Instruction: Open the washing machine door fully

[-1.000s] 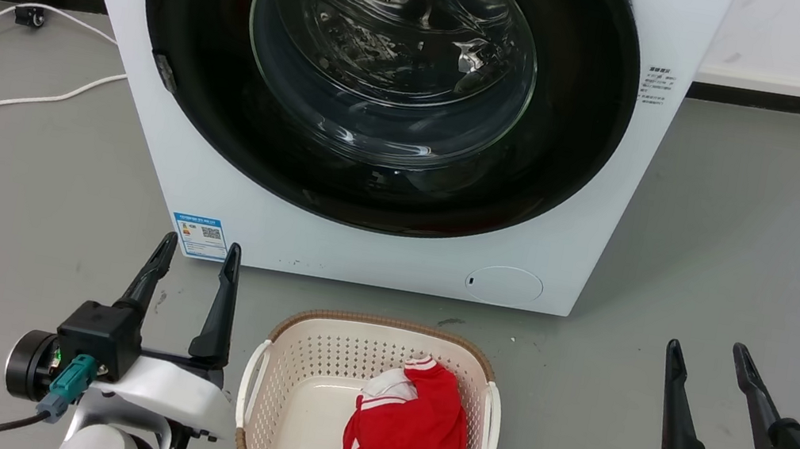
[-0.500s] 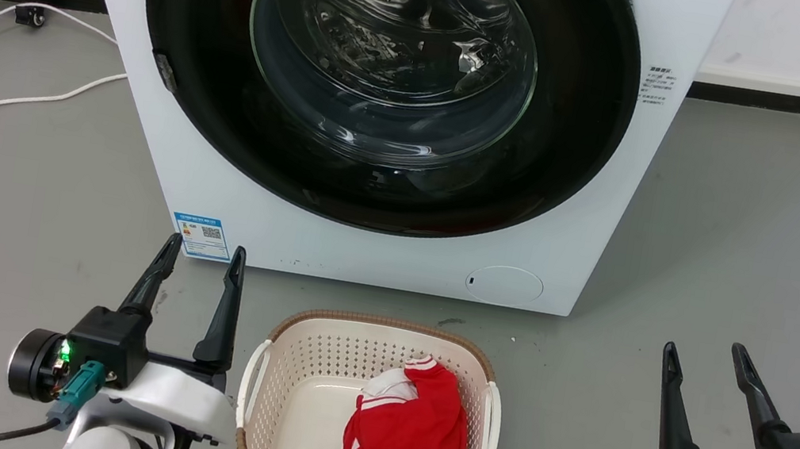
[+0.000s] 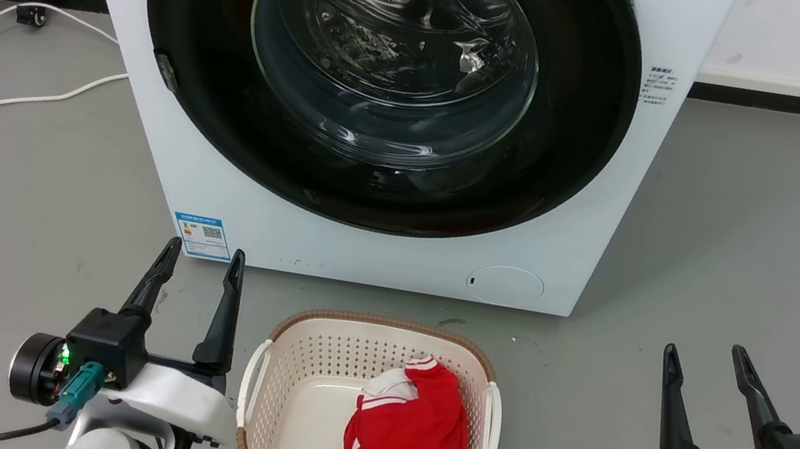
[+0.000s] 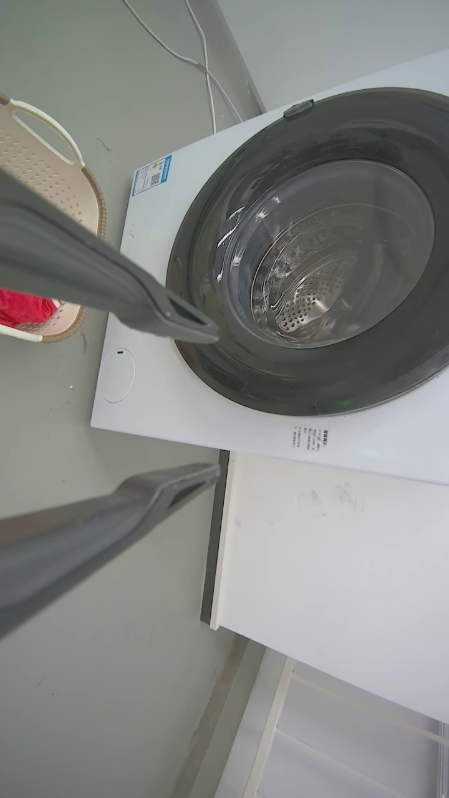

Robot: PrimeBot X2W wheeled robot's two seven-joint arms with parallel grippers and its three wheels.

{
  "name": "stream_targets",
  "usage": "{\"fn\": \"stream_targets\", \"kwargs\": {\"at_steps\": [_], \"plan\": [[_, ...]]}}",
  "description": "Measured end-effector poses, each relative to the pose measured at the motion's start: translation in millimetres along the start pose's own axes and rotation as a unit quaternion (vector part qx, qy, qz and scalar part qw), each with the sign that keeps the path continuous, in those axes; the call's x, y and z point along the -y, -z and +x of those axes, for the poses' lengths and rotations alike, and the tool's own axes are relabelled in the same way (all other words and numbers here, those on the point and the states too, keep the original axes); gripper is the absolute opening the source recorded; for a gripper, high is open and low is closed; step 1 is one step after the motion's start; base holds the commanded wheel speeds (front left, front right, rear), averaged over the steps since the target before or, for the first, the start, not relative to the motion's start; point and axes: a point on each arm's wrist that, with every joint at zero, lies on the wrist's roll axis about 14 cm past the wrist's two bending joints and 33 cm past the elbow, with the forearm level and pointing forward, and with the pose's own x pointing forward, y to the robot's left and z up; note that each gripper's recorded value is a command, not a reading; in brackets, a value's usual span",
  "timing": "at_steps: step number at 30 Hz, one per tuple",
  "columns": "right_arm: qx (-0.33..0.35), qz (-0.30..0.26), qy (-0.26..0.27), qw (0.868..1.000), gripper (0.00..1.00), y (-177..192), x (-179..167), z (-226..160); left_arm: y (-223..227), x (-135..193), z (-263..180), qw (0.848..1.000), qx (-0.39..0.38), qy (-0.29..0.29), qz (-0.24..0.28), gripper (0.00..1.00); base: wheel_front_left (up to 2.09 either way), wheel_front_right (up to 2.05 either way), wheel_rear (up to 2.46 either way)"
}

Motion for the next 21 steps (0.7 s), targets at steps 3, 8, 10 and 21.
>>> {"fn": "stream_targets", "kwargs": {"at_steps": [3, 8, 10, 21], "plan": [[-0.002, 0.007, 0.002, 1.0, 1.0, 1, 1, 0, 1, 0, 0, 1.0, -0.001, 0.0, 0.0, 1.0, 0.0, 0.0, 0.0], [0.01, 0.038, 0.008, 0.999, 0.0, -1, 3, -1, 0, 0, 1, 1.0, 0.0, 0.001, 0.002, 1.0, 0.0, 0.0, 0.0], [0.019, 0.061, 0.018, 0.998, 0.0, -4, 8, -2, 0, 0, 1, 1.0, 0.0, 0.0, 0.002, 1.0, 0.0, 0.0, 0.0], [0.118, 0.344, 0.075, 0.928, 0.0, -32, 38, 6, 1, -1, 2, 1.0, 0.0, 0.0, 0.0, 1.0, 0.0, 0.0, 0.0]]}}
